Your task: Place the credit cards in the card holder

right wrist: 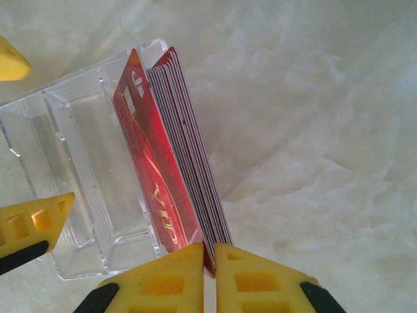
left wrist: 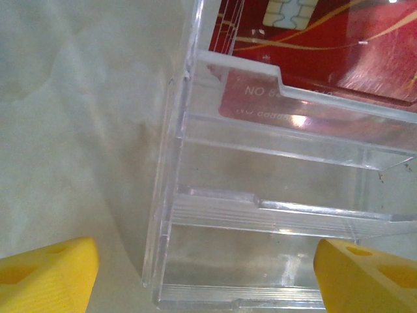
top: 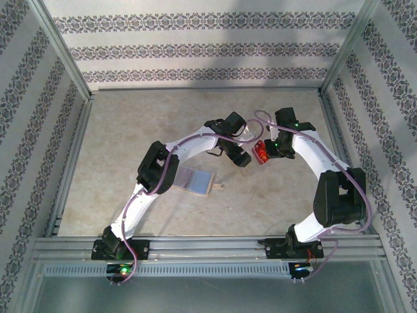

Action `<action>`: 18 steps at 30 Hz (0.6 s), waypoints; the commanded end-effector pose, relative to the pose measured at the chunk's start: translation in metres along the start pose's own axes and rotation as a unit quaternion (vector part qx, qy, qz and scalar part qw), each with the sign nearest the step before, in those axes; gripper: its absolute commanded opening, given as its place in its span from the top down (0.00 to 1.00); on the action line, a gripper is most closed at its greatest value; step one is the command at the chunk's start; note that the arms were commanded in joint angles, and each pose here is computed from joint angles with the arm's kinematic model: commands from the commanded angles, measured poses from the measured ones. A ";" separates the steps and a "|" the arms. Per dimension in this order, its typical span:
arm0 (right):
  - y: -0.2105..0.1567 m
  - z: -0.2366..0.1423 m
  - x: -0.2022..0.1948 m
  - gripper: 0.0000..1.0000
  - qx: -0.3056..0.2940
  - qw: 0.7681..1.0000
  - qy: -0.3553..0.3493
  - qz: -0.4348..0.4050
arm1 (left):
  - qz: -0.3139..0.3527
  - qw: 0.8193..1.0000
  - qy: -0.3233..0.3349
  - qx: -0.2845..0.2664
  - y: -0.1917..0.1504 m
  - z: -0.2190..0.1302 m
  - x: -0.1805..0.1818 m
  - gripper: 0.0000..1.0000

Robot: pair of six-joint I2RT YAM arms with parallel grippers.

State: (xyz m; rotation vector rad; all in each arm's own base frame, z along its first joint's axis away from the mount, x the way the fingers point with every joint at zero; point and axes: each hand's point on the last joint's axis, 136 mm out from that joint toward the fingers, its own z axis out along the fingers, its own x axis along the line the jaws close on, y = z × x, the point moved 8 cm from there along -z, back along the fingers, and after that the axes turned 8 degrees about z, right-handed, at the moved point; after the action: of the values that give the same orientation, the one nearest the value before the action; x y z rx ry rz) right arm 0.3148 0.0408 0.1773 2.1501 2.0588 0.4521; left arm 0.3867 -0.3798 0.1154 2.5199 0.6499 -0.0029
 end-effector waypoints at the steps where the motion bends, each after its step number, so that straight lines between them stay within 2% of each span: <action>1: 0.005 -0.004 -0.004 0.91 -0.012 1.000 0.000 0.003 | 0.001 0.995 0.000 0.099 -0.039 0.021 -0.012 0.14; 11: -0.001 -0.021 0.007 0.94 -0.027 0.999 0.026 -0.012 | -0.001 0.995 -0.003 0.100 -0.040 0.022 -0.013 0.14; 18: -0.005 -0.019 0.005 0.97 -0.022 0.999 0.022 -0.012 | 0.001 0.995 -0.005 0.096 -0.036 0.016 -0.015 0.14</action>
State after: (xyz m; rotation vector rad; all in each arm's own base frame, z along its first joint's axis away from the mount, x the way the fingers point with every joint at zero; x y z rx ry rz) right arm 0.3093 0.0439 0.1970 2.1129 2.0537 0.5585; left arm 0.3867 -0.3799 0.1154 2.5184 0.6496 -0.0023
